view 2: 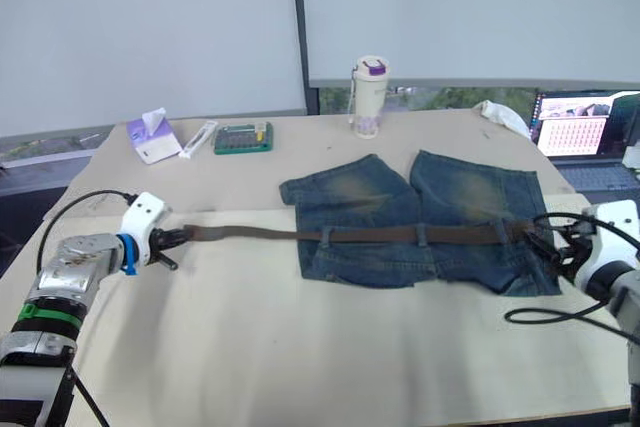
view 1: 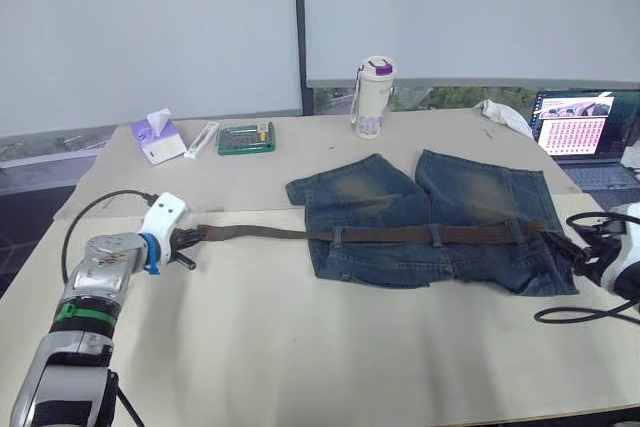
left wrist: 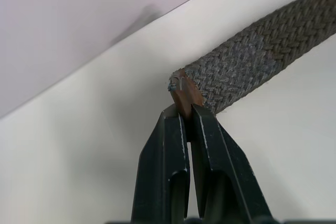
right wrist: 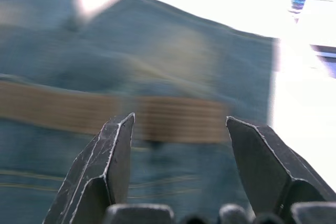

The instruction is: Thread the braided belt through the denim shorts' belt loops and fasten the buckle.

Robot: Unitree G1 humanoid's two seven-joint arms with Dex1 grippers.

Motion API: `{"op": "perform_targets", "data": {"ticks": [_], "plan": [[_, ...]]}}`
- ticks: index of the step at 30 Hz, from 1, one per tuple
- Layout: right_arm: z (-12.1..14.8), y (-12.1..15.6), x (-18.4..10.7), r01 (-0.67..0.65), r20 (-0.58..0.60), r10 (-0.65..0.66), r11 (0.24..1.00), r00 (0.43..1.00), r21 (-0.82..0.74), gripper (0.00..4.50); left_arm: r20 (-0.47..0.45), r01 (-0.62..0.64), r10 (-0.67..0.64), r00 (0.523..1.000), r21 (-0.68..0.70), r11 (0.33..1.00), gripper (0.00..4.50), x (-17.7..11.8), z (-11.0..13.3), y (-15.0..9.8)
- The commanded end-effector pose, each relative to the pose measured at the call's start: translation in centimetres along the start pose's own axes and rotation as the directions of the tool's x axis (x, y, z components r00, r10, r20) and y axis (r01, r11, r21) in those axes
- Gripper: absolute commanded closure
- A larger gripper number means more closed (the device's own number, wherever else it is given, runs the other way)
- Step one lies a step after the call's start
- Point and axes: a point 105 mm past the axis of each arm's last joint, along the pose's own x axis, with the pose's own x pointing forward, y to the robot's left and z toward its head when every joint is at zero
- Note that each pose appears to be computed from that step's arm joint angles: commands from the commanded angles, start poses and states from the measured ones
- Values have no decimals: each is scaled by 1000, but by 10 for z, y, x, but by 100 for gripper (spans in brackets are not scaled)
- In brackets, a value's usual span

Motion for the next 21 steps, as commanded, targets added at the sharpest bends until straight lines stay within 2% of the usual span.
{"op": "perform_targets", "data": {"ticks": [1,6,10,15,21], "plan": [[19,0,7,-25,45,26,999,999,-28,141,-118,-65,68,991,30,997,450,-5,-28,12],[9,5,20,-102,-32,104,993,994,60,141,-141,-54,62,988,58,997,450,-2,-34,7],[2,17,31,-182,-52,196,962,979,203,141,-158,-65,78,984,82,994,450,-2,-36,7],[-15,20,41,-190,-127,218,961,968,201,141,-208,-100,126,970,135,986,450,-9,-48,18],[-20,23,46,-214,-152,242,960,958,178,141,-260,-145,189,947,181,973,450,-17,-59,31]]}}
